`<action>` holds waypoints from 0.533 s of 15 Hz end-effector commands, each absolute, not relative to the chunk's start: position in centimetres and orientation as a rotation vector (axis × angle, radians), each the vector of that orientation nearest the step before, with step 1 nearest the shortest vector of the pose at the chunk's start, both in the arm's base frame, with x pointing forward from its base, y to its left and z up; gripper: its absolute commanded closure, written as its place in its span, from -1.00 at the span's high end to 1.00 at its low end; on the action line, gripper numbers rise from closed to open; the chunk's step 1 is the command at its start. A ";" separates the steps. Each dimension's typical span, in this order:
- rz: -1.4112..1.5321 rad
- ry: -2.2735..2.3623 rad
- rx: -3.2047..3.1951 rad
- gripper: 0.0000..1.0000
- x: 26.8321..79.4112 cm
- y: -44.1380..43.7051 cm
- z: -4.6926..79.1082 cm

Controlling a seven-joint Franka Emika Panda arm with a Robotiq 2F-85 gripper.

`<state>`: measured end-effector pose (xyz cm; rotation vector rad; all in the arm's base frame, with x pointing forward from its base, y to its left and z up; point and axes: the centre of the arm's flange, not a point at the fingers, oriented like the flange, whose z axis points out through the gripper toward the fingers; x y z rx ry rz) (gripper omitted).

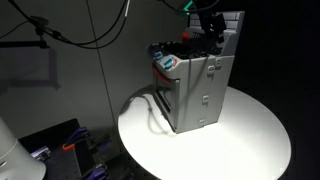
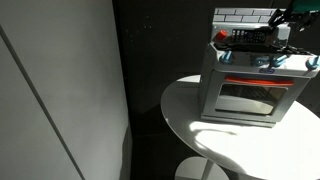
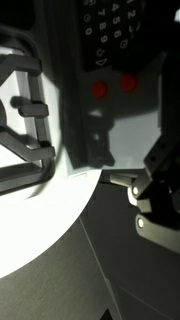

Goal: Press the top button on the right

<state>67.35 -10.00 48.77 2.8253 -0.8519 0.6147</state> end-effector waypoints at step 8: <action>0.554 -0.896 2.810 1.00 65.6 -11.3 50.3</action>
